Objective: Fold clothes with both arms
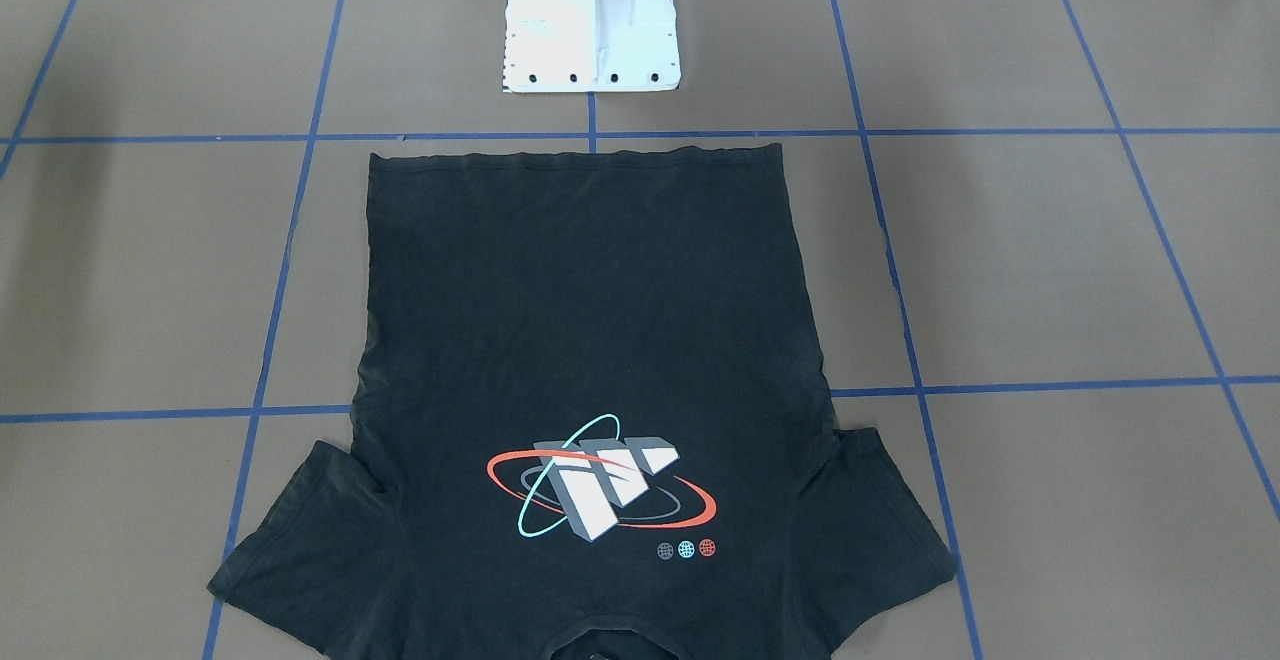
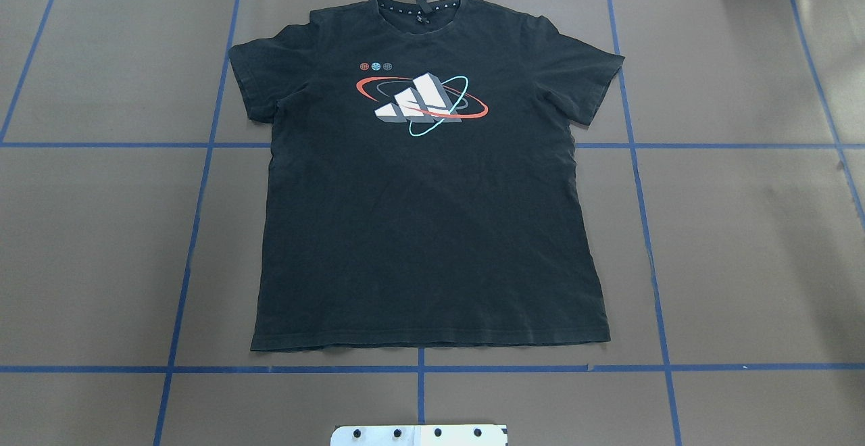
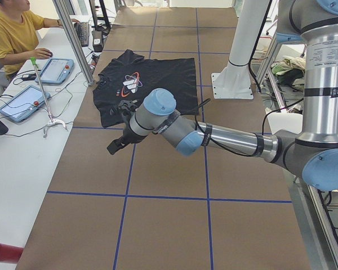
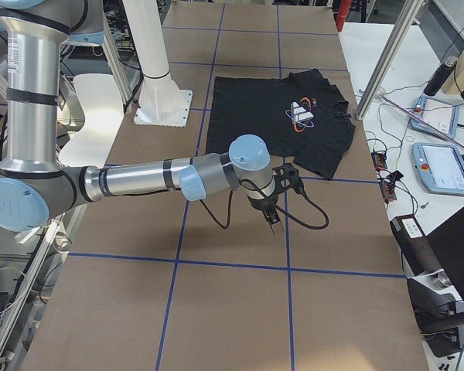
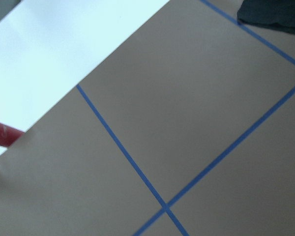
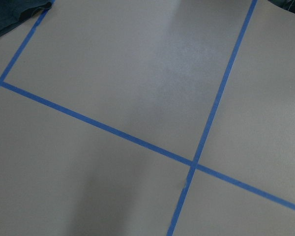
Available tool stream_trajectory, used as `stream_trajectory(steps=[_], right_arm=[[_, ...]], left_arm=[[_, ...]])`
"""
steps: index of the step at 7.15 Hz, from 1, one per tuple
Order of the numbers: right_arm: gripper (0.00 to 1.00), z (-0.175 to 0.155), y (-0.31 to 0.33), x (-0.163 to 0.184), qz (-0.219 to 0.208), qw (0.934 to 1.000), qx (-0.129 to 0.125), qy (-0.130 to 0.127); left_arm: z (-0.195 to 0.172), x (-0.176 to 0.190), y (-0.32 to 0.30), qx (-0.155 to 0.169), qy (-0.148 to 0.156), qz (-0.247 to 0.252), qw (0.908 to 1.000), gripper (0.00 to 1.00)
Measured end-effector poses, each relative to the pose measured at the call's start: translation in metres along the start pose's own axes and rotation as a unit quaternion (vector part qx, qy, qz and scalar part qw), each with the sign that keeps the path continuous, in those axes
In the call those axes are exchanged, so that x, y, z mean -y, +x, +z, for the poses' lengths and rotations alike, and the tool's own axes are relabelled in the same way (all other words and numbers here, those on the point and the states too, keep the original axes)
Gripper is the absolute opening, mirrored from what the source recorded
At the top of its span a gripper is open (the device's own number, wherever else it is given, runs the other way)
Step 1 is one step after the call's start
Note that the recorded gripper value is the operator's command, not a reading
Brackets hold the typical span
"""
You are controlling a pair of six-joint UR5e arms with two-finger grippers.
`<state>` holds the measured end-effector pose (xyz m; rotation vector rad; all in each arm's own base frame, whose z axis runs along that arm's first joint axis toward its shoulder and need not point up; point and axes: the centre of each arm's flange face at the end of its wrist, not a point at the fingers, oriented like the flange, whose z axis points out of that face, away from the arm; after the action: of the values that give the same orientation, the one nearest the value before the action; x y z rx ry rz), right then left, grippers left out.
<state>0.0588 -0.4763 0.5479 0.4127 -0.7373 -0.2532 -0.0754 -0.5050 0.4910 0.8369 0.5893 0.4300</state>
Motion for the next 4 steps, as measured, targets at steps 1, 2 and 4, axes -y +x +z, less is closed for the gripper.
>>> stream_trajectory(steps=[1, 2, 4], right_arm=[[1.00, 0.009, 0.010, 0.032, 0.007, 1.0000, 0.002, 0.004], [1.00, 0.025, 0.013, 0.068, 0.009, 0.9999, 0.009, 0.001], [1.00, 0.064, -0.024, 0.145, 0.009, 0.9994, 0.029, -0.013]], left_arm=[[0.015, 0.026, -0.007, -0.007, 0.014, -0.039, 0.9991, 1.00], [0.027, 0.045, -0.004, -0.016, 0.019, -0.058, 0.9980, 1.00], [0.043, 0.068, 0.013, -0.034, 0.025, -0.054, 0.9977, 1.00]])
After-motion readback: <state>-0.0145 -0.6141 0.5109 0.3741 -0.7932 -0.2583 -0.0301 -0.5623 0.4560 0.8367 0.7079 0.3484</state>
